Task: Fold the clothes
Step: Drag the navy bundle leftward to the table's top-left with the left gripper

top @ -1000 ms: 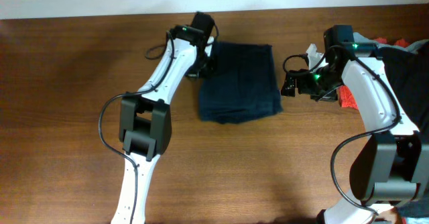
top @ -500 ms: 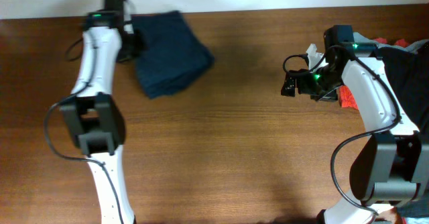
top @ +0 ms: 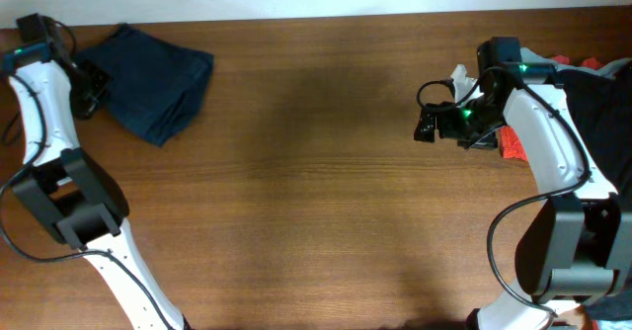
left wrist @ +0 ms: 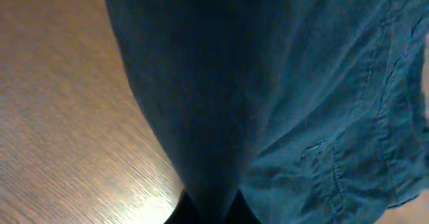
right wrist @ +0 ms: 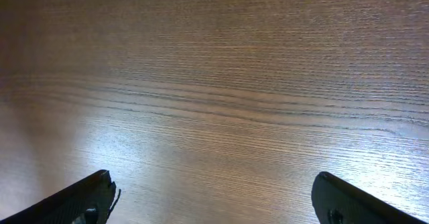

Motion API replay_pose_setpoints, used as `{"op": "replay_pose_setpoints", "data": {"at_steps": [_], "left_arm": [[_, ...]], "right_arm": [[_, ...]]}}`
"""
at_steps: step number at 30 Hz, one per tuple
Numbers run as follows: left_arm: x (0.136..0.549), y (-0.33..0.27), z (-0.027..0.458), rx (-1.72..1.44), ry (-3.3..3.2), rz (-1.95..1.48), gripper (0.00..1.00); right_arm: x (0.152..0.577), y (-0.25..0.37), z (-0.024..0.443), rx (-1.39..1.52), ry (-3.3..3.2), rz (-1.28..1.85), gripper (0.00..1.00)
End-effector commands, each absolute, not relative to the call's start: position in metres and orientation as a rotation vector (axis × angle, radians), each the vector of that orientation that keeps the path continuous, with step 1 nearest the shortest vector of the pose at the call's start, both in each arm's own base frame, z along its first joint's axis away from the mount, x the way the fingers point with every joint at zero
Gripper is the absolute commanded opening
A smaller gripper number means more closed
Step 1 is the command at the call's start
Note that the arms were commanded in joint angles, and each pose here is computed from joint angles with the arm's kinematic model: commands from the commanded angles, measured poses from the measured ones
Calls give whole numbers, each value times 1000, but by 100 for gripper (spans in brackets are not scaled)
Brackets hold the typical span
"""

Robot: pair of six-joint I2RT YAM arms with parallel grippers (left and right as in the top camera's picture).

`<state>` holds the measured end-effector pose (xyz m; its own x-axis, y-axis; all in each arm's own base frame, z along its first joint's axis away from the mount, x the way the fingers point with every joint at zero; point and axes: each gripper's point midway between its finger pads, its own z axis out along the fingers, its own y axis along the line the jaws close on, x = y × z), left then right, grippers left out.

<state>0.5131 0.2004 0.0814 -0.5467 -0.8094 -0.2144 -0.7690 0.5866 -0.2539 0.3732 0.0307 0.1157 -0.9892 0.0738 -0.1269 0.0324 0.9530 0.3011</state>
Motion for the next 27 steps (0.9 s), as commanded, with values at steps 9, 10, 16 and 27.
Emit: {"op": "replay_pose_setpoints", "data": {"at_steps": [9,10,16,27], "left_arm": [[546,209,43,-1528,2301,-599,1],[549,209,42,-1531,2288,-618,0],[557,210,31,-1629,2214,-664,0],[547,204,25,-1687,2243,-670,0]], "right_arm": [[375,28,118,80,2961,434,99],[375,28,118,80,2961,434,99],[375,28,118,80,2961,434,99],[375,28,118,80,2961,434,99]]}}
